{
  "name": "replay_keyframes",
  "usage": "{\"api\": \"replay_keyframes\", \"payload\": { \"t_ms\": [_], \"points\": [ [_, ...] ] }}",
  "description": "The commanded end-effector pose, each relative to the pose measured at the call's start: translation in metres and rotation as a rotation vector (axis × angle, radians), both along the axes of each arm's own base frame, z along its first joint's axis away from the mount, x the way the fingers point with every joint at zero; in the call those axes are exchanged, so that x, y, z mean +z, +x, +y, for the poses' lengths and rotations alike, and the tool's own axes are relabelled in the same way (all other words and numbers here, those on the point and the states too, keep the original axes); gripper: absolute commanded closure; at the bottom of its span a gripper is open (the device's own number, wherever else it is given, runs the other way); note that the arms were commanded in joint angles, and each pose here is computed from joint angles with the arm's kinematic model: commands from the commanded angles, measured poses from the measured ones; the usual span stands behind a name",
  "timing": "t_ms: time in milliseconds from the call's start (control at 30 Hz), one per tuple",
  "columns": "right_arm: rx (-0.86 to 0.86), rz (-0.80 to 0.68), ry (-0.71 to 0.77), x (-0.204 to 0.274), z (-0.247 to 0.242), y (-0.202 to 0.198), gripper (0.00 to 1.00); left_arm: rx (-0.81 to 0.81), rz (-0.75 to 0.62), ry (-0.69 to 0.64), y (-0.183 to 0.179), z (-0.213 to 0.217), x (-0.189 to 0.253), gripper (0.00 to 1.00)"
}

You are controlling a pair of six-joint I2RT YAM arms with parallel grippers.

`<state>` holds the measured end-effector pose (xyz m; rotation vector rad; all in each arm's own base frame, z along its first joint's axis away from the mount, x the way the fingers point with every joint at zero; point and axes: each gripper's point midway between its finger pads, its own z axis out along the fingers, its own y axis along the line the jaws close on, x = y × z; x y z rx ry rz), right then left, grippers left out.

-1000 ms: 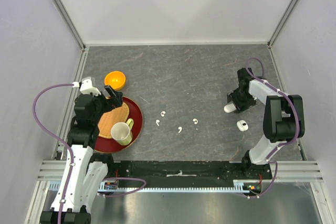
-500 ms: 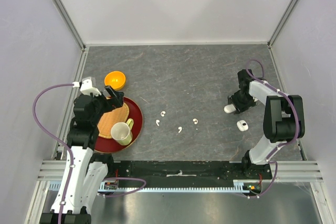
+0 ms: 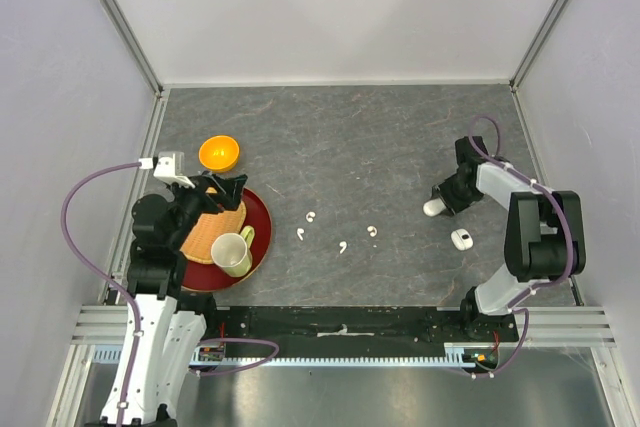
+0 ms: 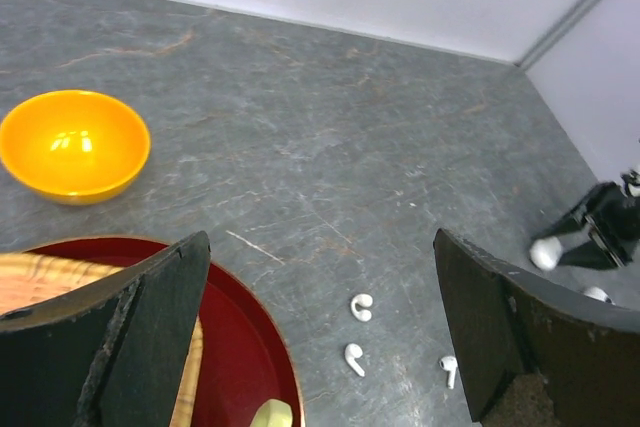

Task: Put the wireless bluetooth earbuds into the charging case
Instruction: Pick up the charging case at the center of the board.

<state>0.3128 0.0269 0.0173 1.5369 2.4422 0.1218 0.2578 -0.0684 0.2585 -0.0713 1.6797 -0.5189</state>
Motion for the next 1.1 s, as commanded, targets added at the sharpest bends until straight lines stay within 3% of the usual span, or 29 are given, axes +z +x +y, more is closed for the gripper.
{"api": "replay_keyframes", "payload": {
  "t_ms": [0,133,200,233,433,700,1067],
  "points": [
    [0.12,-0.207,0.085,0.028,0.02,0.02,0.77,-0.146,-0.073,0.032,-0.003,-0.021,0.012,0.03],
    [0.132,-0.543,0.168,0.095,0.036,0.029,0.78,-0.193,-0.055,-0.085,-0.006,-0.033,0.015,0.04],
    [0.115,-0.638,0.193,0.112,0.039,0.026,0.78,-0.233,-0.054,-0.132,-0.009,-0.041,0.018,0.04],
    [0.114,-0.693,0.197,0.13,0.039,0.024,0.83,-0.242,-0.036,-0.162,-0.01,-0.044,0.018,0.04],
    [0.134,-0.808,0.324,0.179,0.06,0.018,0.9,-0.275,-0.04,-0.16,-0.009,-0.061,0.035,0.03],
    [0.162,-0.966,0.435,0.233,0.098,0.008,0.95,-0.327,0.028,-0.108,-0.006,-0.133,0.03,0.03],
    [0.114,-0.917,0.568,0.232,0.144,-0.011,0.98,-0.421,-0.003,-0.108,-0.011,-0.22,0.036,0.03]
  ]
}}
